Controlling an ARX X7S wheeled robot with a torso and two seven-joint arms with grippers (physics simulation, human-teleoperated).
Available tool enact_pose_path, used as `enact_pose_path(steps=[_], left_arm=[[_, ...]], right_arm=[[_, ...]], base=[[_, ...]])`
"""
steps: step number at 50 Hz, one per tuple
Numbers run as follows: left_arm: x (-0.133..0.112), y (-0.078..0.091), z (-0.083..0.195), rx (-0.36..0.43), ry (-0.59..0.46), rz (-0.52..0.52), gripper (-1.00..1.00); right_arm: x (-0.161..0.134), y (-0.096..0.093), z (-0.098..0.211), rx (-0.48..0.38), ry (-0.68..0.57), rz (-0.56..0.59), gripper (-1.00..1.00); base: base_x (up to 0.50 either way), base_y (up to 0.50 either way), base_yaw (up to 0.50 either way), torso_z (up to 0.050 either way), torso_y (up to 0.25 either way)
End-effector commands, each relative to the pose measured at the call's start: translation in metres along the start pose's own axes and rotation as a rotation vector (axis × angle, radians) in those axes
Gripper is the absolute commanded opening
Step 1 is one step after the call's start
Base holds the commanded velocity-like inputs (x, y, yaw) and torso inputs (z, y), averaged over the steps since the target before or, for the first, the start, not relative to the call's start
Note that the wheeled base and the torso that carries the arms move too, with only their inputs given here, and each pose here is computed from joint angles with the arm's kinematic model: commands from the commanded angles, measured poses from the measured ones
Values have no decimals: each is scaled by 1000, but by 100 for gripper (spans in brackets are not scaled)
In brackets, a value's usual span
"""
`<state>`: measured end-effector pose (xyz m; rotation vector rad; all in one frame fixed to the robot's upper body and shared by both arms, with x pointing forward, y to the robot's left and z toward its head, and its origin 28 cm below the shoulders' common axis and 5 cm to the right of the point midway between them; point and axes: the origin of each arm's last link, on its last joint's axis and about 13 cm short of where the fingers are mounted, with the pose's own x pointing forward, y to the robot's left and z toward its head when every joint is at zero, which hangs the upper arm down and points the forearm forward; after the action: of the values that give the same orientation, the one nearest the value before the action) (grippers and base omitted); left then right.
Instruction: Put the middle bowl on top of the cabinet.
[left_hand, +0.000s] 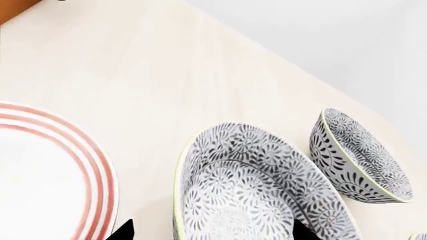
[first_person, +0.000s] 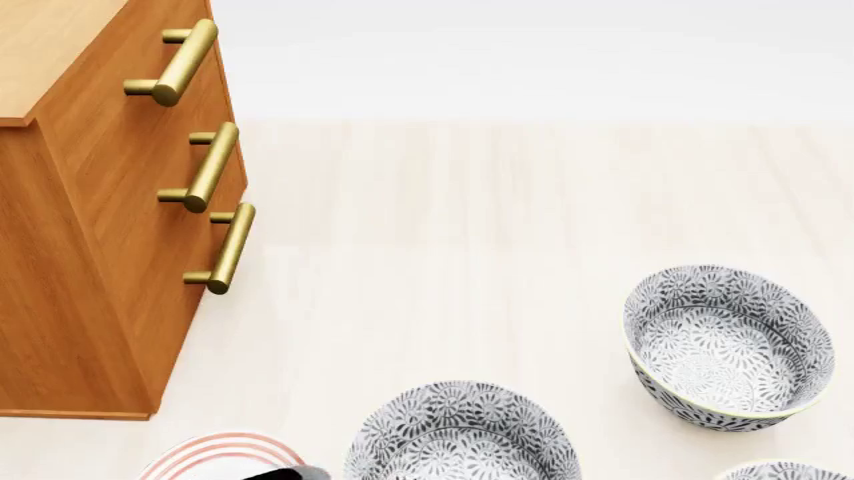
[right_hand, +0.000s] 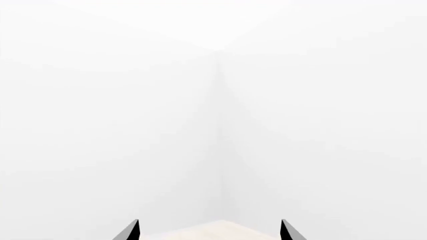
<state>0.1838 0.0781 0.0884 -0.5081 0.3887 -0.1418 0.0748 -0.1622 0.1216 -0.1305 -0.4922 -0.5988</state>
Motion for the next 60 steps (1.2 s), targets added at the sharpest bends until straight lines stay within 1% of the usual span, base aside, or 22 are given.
enact_pose_path(steps=[1,24,33,40,60], left_arm=[[4,-1,-1,6,12,-1,100],[9,-3,-5,3,29,-37,100],[14,1,-8,3,36,-44,100],[21,3,-10,7,44,-26,100],[25,6,-17,-2,71,-35,100]], right_arm=[[-1,0,0,-2,-1,3,100],[-2,-3,2,-1,-5,-2,100],[-2,-3,2,-1,-8,-2,100],[-1,-1,1,-3,-6,3,100],[-3,-3,3,-4,-11,4,100]], base=[[0,0,0,0,0],[0,0,0,0,0],[0,0,0,0,0],[0,0,0,0,0],[0,0,0,0,0]])
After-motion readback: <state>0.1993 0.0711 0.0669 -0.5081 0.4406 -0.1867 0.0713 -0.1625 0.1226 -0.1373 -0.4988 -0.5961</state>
